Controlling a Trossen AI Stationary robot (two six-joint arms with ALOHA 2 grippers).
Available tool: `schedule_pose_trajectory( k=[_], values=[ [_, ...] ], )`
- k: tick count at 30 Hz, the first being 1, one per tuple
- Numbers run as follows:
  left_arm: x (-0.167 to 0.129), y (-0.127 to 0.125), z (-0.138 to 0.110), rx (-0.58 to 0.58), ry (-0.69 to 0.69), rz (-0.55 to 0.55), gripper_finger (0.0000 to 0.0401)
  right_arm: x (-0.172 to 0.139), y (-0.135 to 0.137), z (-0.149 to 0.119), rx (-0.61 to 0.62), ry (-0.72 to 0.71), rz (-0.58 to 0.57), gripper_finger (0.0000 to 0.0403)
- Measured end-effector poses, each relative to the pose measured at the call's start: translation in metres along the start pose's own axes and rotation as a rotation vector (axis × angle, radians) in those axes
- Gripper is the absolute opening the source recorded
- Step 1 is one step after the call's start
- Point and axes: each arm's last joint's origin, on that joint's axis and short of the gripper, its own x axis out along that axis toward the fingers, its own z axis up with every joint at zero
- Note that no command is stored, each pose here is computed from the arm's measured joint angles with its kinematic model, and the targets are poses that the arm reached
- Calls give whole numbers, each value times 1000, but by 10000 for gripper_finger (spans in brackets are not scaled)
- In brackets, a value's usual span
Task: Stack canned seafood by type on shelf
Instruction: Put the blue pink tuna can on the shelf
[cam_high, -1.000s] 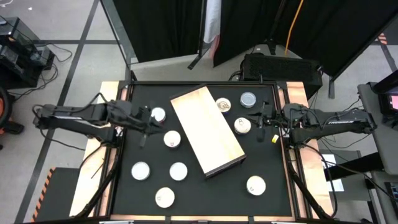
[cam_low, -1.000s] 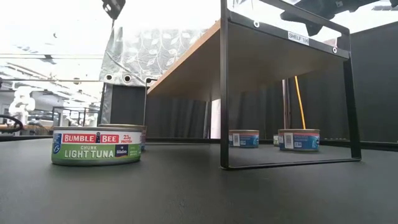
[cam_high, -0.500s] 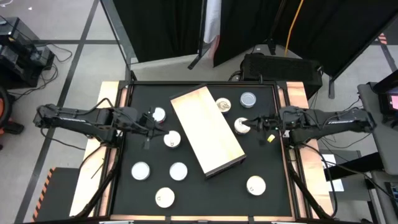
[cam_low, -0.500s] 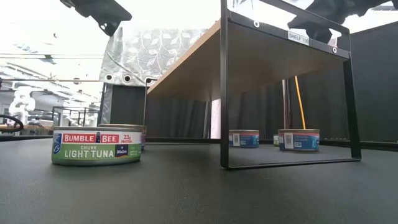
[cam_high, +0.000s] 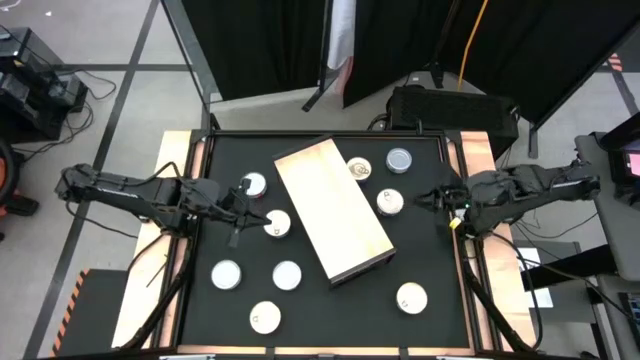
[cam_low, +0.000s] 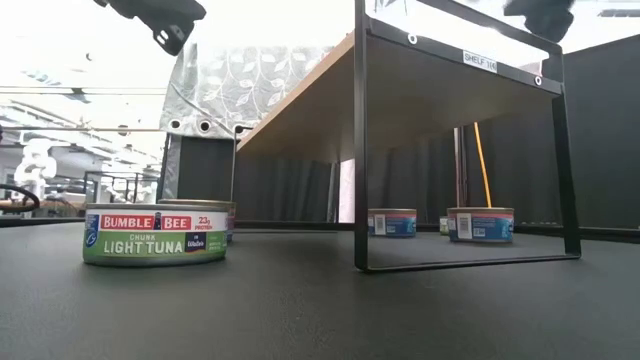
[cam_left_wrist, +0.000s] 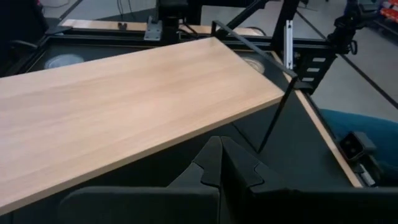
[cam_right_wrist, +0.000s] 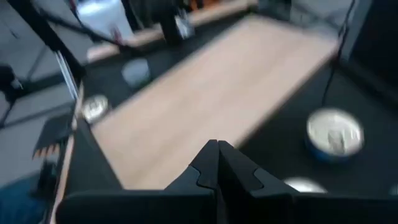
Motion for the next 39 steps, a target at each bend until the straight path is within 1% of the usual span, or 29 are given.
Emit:
schedule_pose_trajectory(
  k=[3, 8, 14, 19, 25, 29, 31, 35, 39],
  values=[
    [0, -1, 0, 3, 1, -6, 2, -1, 0, -11, 53, 102, -5, 0],
    [0, -1, 0, 3, 1, -3, 2, 0, 7, -25, 175, 273, 26, 0],
    [0, -1, 1, 3, -8, 13, 2, 8, 25, -38, 238, 474, 94, 0],
    [0, -1, 1, 1, -14, 15, 2, 16, 45, -51, 208, 588, 104, 0],
    [0, -1, 2, -95, -23, 13, 2, 25, 74, -78, 123, 770, 114, 0],
    [0, -1, 2, -101, -22, 15, 2, 32, 97, -96, 95, 860, 144, 0],
    [2, 0, 2, -101, -18, 29, 2, 36, 106, -104, 98, 880, 132, 0],
    [7, 1, 1, -104, -11, 57, 2, 47, 118, -121, 148, 933, 68, 0],
    [13, 1, 3, -104, -26, 61, 2, 57, 130, -135, 184, 984, 41, 0]
  ],
)
